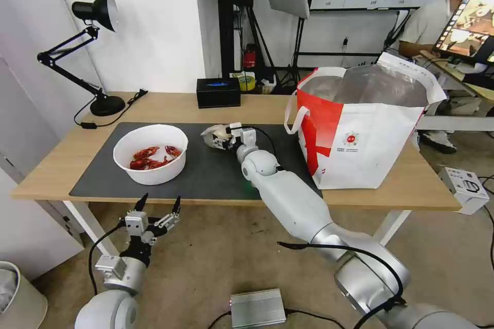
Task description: Pick up the trash from the table and place it into the takeout bag.
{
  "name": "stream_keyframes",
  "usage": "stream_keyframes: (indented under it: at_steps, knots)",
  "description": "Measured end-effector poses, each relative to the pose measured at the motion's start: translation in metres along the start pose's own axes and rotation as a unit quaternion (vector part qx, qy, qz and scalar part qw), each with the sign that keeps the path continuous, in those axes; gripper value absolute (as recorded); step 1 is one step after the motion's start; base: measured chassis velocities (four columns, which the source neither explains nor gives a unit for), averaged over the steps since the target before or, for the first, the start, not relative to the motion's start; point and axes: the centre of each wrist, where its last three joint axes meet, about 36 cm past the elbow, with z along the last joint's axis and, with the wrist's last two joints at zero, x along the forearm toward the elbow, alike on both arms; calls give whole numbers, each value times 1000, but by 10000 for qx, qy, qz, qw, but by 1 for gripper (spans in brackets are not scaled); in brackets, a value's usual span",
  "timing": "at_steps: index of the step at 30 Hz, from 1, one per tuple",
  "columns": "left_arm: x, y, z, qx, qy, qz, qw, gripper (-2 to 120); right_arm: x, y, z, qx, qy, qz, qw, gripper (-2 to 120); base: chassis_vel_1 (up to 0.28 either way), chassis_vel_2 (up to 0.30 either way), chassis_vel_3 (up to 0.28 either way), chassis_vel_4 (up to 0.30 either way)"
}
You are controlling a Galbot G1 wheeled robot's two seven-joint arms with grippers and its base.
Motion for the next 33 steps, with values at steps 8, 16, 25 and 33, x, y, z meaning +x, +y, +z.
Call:
stream_keyframes:
  at_steps: [8,16,25,33]
  knots:
    - [2,-1,0,3,11,-9,10000,100,2,0,7,-61,-114,20,9999,47,0,0,0,0]
    - [3,0,0,-3,8,-34,10000,100,6,4,11,3,-362,38,9993,19,0,0,0,0]
    - [3,4,-2,0,-36,-75,10000,100,25,1,15,-35,-814,-85,9966,3,0,0,0,0]
    - [4,5,2,16,-45,-112,9999,100,70,-33,26,308,-1323,-370,9900,3,0,0,0,0]
